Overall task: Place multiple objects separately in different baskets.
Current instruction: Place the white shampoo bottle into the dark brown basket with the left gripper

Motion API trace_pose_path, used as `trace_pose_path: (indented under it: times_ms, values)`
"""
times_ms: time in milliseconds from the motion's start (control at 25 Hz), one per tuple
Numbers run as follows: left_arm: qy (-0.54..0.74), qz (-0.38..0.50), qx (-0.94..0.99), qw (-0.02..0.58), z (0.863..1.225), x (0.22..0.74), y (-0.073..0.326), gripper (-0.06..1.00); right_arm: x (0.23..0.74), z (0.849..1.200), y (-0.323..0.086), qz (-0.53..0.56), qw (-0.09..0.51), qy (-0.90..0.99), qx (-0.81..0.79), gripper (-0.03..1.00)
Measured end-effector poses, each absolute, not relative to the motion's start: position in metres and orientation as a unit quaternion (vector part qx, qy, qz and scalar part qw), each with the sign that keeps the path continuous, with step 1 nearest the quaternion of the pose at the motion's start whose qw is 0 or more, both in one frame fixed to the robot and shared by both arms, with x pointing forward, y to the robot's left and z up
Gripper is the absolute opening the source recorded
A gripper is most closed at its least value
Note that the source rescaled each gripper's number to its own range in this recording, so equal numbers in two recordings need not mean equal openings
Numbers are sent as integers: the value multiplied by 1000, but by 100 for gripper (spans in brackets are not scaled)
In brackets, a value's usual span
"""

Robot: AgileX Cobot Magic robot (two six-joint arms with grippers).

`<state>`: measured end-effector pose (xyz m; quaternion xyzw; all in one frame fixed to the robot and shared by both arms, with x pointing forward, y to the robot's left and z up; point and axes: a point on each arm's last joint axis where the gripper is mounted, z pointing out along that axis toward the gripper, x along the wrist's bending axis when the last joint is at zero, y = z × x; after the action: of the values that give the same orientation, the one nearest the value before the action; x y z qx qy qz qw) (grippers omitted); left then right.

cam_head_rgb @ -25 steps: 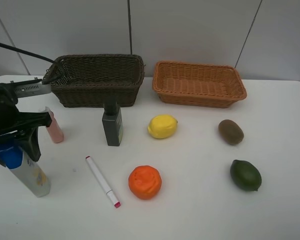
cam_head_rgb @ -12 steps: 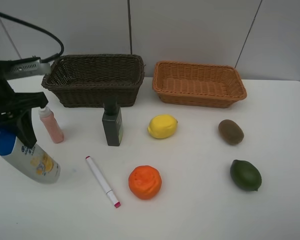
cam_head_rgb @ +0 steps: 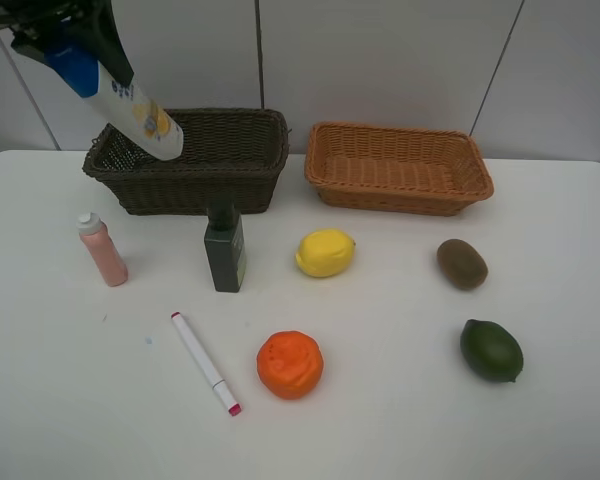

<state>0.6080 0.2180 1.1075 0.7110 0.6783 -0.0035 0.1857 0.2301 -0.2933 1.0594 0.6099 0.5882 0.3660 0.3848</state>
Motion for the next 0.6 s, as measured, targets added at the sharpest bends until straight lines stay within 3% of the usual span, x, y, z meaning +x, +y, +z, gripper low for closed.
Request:
trace_pose_path:
  times_ms: [280,600]
  values:
    - [698,62,688,189,1082,697,247,33,230,1059,-293,366,385,588,610,96]
    - [709,79,689,129,1024,733,270,33,230,1059,-293,366,385,588,610,96]
